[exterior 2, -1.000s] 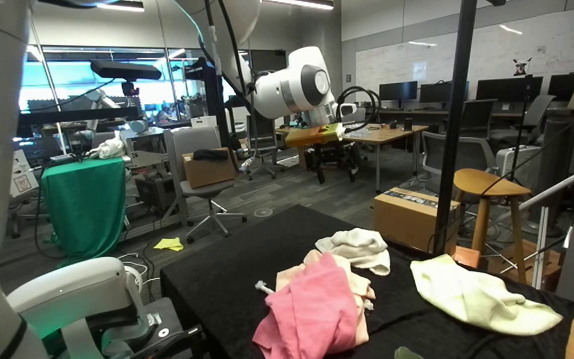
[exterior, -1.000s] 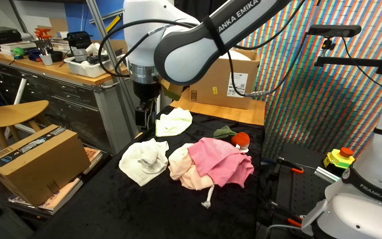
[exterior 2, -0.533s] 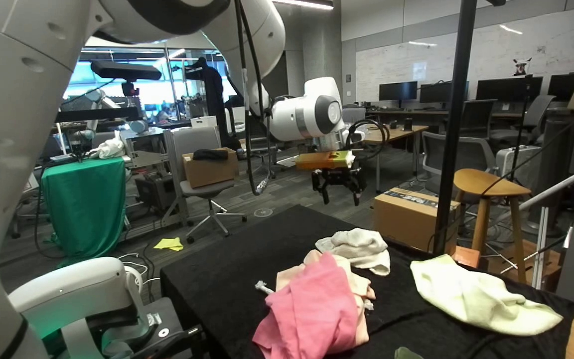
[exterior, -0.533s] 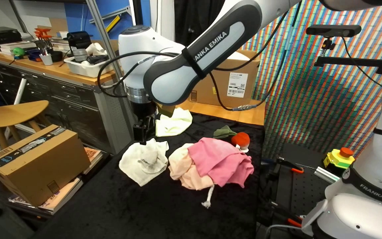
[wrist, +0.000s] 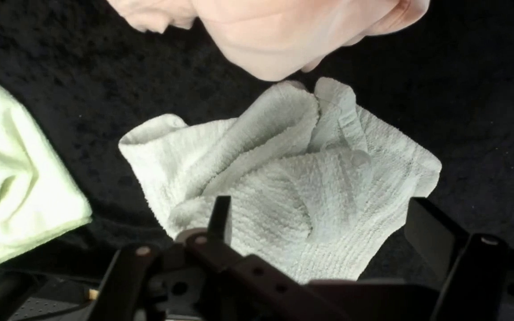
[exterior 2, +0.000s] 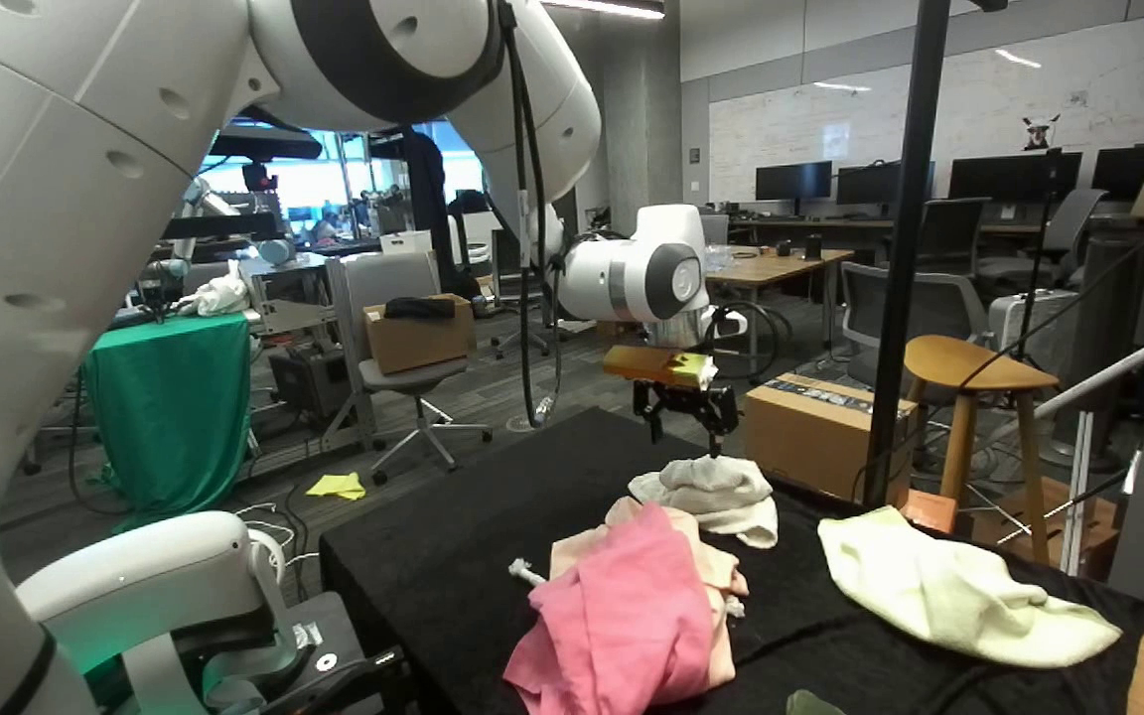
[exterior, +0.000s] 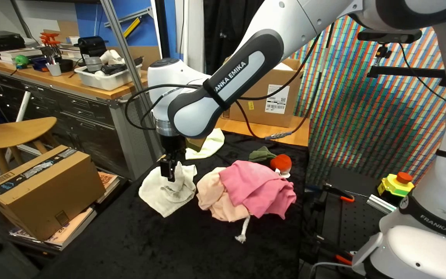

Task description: Pile up all the objects on the table.

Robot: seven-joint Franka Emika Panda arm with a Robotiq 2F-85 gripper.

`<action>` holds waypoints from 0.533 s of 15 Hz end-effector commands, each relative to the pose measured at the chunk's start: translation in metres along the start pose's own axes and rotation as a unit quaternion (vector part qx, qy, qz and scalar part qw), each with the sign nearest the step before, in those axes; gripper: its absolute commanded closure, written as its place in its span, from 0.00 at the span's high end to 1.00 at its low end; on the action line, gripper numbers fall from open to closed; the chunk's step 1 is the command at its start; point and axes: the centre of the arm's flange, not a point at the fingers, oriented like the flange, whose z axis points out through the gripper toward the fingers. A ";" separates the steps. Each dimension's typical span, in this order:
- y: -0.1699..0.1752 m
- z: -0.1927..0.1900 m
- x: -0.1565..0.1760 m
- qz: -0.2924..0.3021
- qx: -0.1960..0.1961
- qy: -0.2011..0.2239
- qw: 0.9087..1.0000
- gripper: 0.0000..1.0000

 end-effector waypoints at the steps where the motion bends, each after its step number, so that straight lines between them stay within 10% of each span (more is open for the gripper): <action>1: -0.003 0.014 0.009 -0.003 0.021 -0.002 1.000 1.00; 8: -0.011 0.041 0.013 -0.020 0.017 -0.013 1.000 1.00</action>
